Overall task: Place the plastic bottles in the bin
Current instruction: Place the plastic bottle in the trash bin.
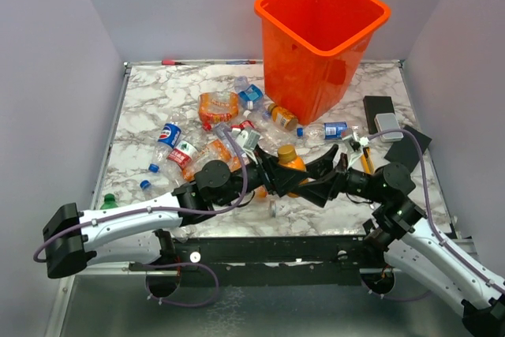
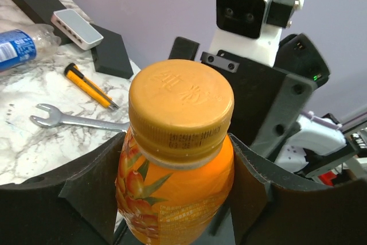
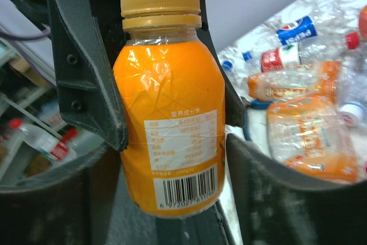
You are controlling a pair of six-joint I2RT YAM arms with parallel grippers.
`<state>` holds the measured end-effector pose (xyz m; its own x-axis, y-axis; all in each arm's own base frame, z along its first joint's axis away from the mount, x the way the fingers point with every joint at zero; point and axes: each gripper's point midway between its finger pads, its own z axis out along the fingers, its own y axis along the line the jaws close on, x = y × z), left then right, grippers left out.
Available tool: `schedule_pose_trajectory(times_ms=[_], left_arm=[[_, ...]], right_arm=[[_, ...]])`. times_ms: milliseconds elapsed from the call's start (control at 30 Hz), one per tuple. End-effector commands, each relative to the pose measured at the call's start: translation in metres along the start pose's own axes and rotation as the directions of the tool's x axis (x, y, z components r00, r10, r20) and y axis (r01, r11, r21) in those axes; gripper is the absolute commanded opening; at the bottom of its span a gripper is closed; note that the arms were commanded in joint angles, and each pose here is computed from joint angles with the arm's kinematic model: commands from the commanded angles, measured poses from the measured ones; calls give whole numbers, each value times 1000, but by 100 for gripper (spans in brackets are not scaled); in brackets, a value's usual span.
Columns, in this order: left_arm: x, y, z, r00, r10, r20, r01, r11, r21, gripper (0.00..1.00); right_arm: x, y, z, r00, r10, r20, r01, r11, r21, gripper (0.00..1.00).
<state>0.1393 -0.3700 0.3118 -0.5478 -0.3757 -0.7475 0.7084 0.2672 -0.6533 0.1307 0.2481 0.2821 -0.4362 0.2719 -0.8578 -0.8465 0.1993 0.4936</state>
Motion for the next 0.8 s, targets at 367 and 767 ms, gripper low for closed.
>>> schedule_pose_trajectory(times_ms=[367, 767], left_arm=[[-38, 11, -73, 927, 371, -57, -370, 929, 19, 0], [-16, -22, -86, 847, 513, -139, -464, 842, 276, 0]], right_arm=[[-81, 41, -22, 998, -49, -26, 53, 981, 187, 100], [-123, 62, 58, 992, 0, -124, 10, 997, 79, 96]])
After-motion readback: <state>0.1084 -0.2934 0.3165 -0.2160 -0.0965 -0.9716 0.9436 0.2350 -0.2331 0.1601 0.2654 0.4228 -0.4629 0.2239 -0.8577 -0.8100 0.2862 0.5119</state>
